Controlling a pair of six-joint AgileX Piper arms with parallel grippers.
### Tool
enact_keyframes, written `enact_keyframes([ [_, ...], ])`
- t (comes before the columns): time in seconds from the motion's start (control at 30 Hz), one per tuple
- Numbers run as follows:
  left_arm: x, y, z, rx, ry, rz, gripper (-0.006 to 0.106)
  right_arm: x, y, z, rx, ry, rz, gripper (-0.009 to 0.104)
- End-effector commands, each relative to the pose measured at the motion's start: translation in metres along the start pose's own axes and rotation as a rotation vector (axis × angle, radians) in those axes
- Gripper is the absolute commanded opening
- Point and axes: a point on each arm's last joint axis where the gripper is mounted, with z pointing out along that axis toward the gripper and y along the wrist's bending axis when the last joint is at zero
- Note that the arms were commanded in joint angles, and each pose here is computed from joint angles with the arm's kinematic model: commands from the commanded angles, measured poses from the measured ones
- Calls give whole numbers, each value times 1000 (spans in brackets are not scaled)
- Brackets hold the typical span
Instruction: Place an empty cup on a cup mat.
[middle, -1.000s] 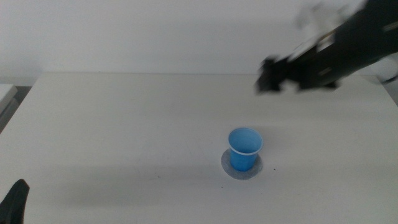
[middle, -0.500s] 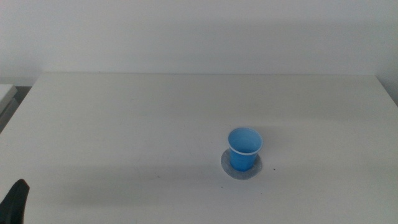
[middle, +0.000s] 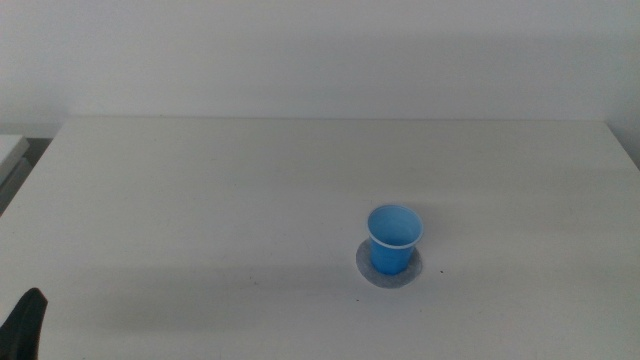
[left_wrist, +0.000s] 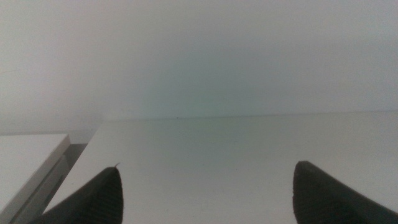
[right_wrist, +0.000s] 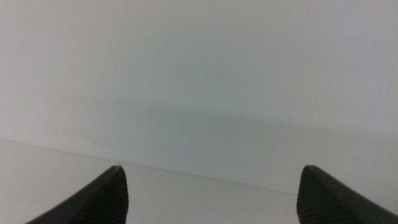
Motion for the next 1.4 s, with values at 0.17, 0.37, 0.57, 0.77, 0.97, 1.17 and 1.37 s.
enact_keyframes([
  [0.17, -1, 0, 0, 2, -17, -5, 94, 2, 0, -1, 4, -10, -76, 88],
  [0.37, -1, 0, 0, 2, -17, -5, 94, 35, -8, -17, 111, 4, -35, 93],
  [0.57, -1, 0, 0, 2, -17, -5, 94, 98, -6, -37, 186, -3, -47, 93],
  [0.77, -1, 0, 0, 2, -17, -5, 94, 123, -3, -47, 196, 66, -14, 93],
  [0.97, -1, 0, 0, 2, -17, -5, 94, 124, -3, -47, 195, 76, -17, 93],
  [1.17, -1, 0, 0, 2, -17, -5, 94, 124, -2, -47, 188, 70, 43, 93],
  [1.37, -1, 0, 0, 2, -17, -5, 94, 124, -2, -47, 183, 66, 81, 93],
])
